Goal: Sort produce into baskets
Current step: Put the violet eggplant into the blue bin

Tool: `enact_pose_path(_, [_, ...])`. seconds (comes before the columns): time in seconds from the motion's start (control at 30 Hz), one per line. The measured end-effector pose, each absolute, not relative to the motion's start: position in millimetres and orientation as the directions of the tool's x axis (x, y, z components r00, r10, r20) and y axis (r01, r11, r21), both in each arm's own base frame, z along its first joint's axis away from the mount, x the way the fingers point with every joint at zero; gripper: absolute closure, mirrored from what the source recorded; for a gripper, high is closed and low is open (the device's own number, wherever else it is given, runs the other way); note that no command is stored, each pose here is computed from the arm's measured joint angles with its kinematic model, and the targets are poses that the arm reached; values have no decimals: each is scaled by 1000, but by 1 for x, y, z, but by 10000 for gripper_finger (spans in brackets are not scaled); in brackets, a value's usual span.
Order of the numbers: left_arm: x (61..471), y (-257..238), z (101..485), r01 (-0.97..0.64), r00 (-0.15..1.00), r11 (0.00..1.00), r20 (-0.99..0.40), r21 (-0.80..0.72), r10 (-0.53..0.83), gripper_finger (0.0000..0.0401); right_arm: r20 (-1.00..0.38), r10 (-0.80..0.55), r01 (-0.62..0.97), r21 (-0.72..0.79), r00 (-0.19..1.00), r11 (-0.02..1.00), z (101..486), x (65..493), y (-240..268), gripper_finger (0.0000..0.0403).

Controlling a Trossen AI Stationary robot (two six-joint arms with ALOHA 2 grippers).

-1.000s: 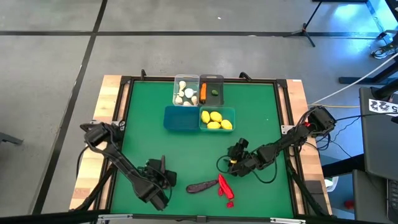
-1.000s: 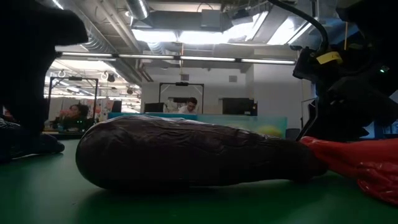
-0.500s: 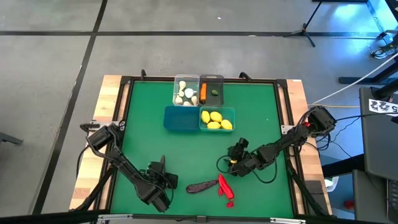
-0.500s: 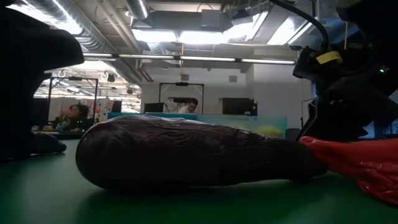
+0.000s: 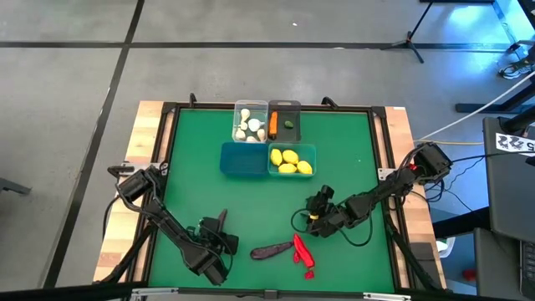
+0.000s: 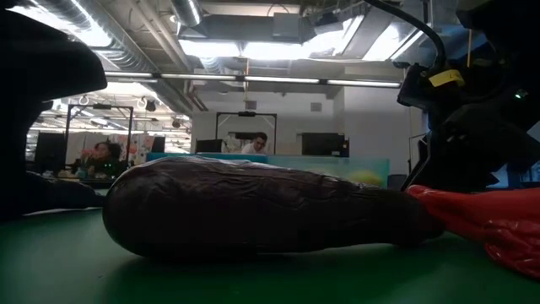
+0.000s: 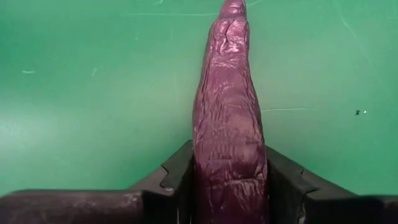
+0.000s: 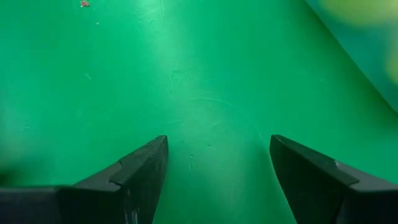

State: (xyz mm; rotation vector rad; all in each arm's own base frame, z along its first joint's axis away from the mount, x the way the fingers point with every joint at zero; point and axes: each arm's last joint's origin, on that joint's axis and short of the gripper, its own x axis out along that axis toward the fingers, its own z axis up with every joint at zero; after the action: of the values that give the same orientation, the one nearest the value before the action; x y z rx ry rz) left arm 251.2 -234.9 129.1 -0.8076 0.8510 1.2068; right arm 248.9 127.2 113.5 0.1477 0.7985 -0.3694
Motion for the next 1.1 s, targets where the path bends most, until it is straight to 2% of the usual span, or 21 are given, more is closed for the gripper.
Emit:
enact_pose_path(0.13, [251,-235,130,-980,144,185,-885,-67,442,259,-722,-268,378,-10,638,926,114,249,127,123])
enact_pose_path(0.37, [249,-226,142,-969,125,246,-874,-7,469,269,-721,-268,378,-10,638,926,114,249,127,123])
enact_pose_path(0.6, [246,-205,168,-936,107,336,-822,107,559,258,-721,-269,378,-11,638,926,114,249,127,123])
enact_pose_path(0.77, [248,-182,192,-888,134,418,-760,193,636,260,-721,-269,378,-11,638,926,114,249,127,123])
enact_pose_path(0.97, [258,-149,218,-739,202,560,-669,374,715,262,-721,-269,378,-11,638,926,114,249,127,123])
enact_pose_path(1.1, [267,-127,232,-609,223,620,-643,495,732,255,-721,-269,377,-11,638,926,114,249,127,123])
